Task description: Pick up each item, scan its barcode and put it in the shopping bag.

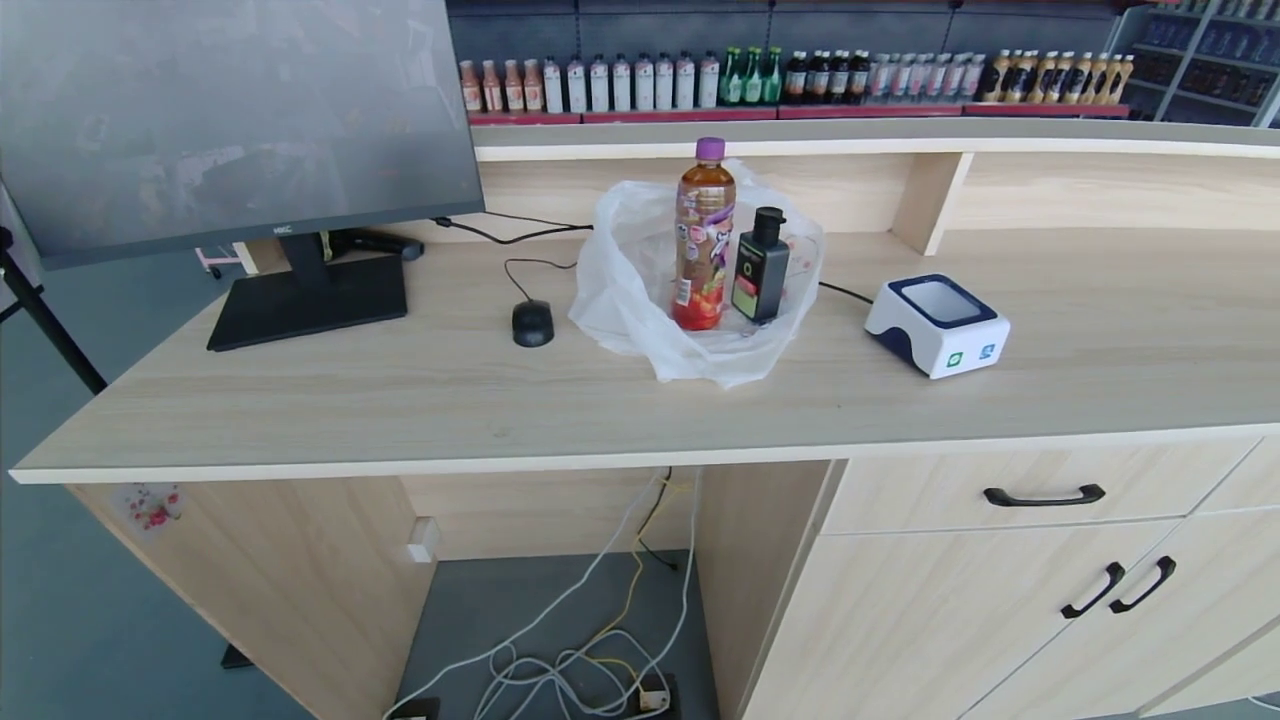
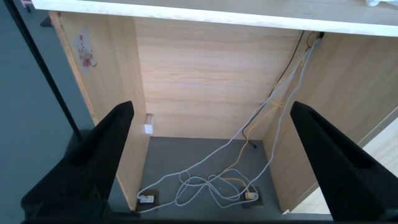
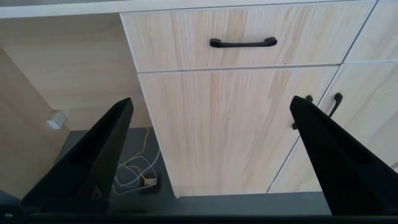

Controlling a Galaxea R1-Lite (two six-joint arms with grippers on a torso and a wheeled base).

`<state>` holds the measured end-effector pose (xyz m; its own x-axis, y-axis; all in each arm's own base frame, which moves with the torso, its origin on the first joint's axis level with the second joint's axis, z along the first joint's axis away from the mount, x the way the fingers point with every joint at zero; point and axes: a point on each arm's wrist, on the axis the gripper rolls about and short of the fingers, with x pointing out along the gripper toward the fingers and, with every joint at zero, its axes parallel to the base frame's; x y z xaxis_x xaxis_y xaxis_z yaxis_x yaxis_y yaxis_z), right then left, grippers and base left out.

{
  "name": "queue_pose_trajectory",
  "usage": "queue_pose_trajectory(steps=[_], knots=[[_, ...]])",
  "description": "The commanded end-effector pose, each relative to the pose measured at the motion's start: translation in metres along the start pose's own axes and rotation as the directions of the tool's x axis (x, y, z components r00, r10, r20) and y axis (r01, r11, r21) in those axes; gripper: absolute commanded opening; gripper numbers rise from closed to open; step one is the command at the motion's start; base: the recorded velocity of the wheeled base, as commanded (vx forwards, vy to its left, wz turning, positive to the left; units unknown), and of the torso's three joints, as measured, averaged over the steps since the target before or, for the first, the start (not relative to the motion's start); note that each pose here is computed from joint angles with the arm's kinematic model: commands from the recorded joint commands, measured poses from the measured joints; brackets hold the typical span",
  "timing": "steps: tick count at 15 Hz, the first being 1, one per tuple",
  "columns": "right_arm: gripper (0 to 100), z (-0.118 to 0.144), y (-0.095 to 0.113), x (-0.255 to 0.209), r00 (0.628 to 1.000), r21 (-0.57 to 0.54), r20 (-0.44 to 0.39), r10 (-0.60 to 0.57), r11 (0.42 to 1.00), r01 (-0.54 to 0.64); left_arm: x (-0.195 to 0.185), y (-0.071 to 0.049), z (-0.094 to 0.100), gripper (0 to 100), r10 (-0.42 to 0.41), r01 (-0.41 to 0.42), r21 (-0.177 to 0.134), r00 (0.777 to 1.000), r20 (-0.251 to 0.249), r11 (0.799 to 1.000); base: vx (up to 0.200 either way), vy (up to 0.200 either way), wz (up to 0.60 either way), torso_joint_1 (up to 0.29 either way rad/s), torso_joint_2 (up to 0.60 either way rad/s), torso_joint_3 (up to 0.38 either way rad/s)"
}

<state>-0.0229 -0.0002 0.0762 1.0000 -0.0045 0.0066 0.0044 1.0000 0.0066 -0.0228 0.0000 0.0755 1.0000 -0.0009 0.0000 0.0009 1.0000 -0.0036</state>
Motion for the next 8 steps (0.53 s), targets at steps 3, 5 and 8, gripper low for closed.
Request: queue_pose_trajectory(steps=[3,5,8], knots=[[100,-0.0002,0.0,0.0002,1.0,0.001,-0.004,0.0,1.0,0.0,0.0,0.0,0.0,100,-0.001,0.001,-0.001,1.0,0.0,1.0,0.0,-0.2,0.0,0.009,0.01,0.002],[100,0.0,0.0,0.0002,1.0,0.0,-0.002,0.0,1.0,0.0,0.0,0.0,0.0,100,0.001,-0.001,-0.003,1.0,0.0,1.0,0.0,-0.2,0.0,-0.005,0.0,0.005],[100,-0.0002,0.0,0.0002,1.0,-0.013,-0.004,0.0,1.0,0.0,0.0,0.0,0.0,100,0.001,-0.001,-0.006,1.0,0.0,1.0,0.0,-0.2,0.0,0.004,0.0,-0.001]])
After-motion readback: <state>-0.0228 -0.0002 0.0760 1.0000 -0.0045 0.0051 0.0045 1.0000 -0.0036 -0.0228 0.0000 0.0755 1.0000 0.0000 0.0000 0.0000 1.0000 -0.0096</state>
